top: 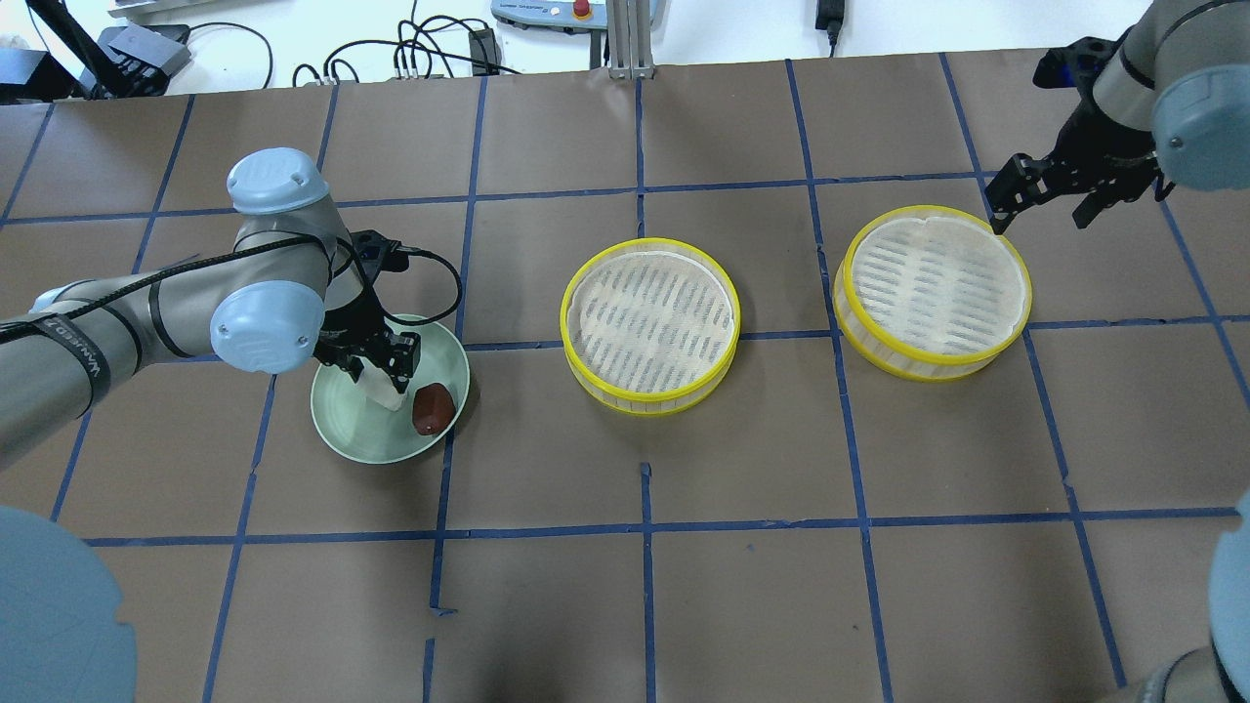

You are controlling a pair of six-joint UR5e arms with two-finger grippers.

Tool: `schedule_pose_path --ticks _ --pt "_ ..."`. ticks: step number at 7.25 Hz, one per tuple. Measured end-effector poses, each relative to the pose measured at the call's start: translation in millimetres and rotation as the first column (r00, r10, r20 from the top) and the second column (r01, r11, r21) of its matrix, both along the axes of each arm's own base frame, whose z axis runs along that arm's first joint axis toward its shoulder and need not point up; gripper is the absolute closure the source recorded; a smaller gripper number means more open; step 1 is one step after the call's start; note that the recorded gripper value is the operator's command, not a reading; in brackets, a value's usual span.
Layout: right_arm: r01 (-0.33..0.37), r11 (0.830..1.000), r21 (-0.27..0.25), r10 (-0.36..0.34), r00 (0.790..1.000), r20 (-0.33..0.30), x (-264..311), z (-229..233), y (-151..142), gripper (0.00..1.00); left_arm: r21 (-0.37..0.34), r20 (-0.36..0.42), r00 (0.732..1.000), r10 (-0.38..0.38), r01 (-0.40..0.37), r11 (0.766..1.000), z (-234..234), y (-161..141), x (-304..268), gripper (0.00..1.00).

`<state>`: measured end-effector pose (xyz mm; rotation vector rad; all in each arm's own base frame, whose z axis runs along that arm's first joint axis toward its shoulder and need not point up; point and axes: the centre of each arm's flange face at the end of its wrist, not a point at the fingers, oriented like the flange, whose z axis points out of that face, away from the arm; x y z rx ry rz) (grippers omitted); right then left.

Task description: Stack buns with steamer

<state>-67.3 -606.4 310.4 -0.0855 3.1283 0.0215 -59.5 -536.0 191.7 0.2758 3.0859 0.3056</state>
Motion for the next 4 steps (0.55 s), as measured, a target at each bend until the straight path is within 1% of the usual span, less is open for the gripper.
schedule_pose_path --ticks 1,2,3,4 --pt "-0.001 1.000 0.007 0.001 1.000 0.002 -2.1 -20.1 -4.4 0.04 -0.029 0.003 0.999 0.043 -0.043 0.999 17.3 -8.8 -0.2 0.78" --pt "0.000 1.000 0.011 0.000 1.000 -0.007 -5.2 -38.9 -5.9 0.04 -0.051 -0.024 0.991 0.133 -0.134 0.990 40.3 -22.3 -3.9 0.78" --pt "0.007 1.000 0.014 -0.007 1.000 -0.026 -11.0 -58.3 -3.5 0.06 -0.022 -0.117 0.958 0.264 -0.268 0.963 60.6 -34.9 -15.3 0.76" --pt "0.021 1.000 0.022 -0.021 0.999 -0.030 -18.4 -72.0 2.4 0.14 0.049 -0.217 0.882 0.418 -0.418 0.907 70.9 -41.7 -30.1 0.76"
